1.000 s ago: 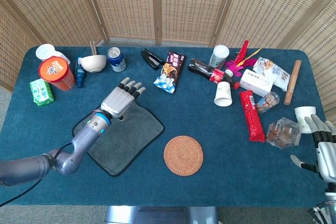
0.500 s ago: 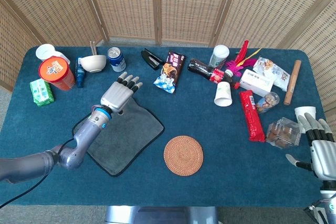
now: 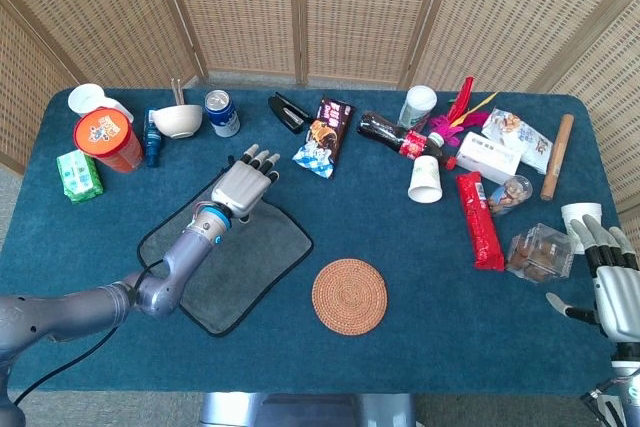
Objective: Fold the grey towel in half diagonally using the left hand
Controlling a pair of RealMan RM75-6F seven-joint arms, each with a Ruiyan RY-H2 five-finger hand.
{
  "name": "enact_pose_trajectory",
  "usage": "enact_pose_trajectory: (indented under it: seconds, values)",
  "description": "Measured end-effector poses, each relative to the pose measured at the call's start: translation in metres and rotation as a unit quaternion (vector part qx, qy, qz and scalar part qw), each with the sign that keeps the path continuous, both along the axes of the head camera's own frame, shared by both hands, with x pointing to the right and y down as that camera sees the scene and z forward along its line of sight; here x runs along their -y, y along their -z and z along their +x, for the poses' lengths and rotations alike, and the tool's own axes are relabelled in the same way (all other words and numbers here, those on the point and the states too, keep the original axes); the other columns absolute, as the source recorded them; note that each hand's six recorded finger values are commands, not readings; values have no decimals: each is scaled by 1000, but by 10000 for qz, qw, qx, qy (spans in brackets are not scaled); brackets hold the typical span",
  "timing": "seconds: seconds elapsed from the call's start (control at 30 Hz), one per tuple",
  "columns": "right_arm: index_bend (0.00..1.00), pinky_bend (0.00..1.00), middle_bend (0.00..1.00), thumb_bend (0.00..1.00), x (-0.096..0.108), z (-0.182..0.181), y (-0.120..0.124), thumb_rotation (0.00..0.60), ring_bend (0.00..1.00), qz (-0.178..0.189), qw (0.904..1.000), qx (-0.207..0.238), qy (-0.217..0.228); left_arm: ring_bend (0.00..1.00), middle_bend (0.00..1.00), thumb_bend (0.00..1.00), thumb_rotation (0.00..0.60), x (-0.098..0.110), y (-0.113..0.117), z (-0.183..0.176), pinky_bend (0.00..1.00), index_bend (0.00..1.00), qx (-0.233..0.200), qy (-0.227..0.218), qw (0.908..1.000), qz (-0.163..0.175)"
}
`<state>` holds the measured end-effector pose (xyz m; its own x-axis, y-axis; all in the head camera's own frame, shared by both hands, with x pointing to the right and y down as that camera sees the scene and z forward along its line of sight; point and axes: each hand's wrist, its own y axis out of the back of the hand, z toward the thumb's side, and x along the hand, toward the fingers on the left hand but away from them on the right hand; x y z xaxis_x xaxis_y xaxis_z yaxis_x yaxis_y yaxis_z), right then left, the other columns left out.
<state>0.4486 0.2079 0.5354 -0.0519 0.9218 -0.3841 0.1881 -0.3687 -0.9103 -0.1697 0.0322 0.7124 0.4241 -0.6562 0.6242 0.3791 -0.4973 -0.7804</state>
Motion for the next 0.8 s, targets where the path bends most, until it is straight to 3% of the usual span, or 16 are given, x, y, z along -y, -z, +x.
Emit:
enact_pose_trajectory:
  seconds: [0.47,0.8]
  values:
    - [0,0,0,0,0,3,-1,579,0,-35,10000,38,-32,0,0,204,600,-2,-11,12,25,326,124,-50,9999,-20]
    - [0,0,0,0,0,3,-1,579,0,-55,10000,67,-41,0,0,291,600,-4,-20,30,25,336,142,-68,9998,-110]
